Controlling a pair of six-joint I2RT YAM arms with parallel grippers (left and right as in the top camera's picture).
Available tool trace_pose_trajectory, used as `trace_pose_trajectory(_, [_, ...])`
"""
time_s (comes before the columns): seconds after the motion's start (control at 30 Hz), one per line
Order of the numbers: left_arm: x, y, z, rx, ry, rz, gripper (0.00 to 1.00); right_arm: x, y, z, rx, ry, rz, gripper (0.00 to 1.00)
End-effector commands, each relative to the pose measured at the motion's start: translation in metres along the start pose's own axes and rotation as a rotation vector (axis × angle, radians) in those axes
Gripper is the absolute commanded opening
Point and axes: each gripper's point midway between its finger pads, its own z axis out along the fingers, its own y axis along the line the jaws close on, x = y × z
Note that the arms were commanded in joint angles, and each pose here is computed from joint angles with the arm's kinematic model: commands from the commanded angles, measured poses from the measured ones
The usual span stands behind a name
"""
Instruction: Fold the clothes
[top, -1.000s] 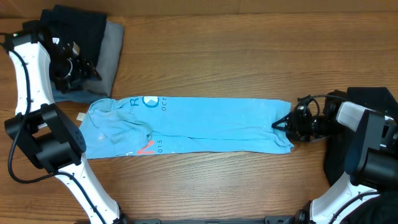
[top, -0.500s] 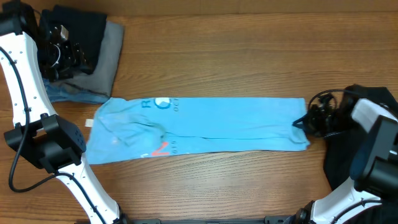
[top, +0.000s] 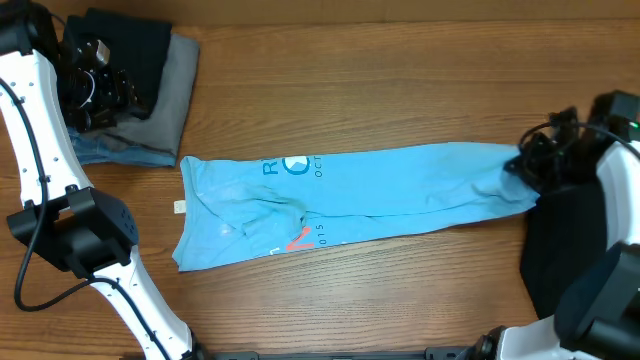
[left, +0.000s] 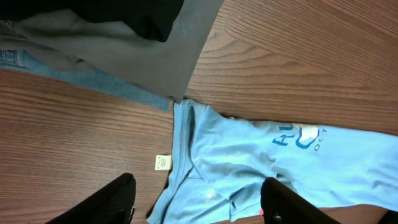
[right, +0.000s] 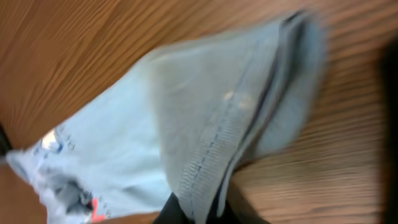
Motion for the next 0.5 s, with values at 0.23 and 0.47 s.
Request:
trace_pose_trajectory(0.23, [-0.001,-0.015,-0.019,0.028,-0.053,0.048,0.67,0.058,0.111,0.044,0.011,0.123,-0.224,0.04])
trace_pose_trajectory(0.47, [-0.001,-0.017,-0.019,0.040,-0.053,0.048,0.67,0.113,0.164,0.081,0.022,0.207,-0.350,0.04])
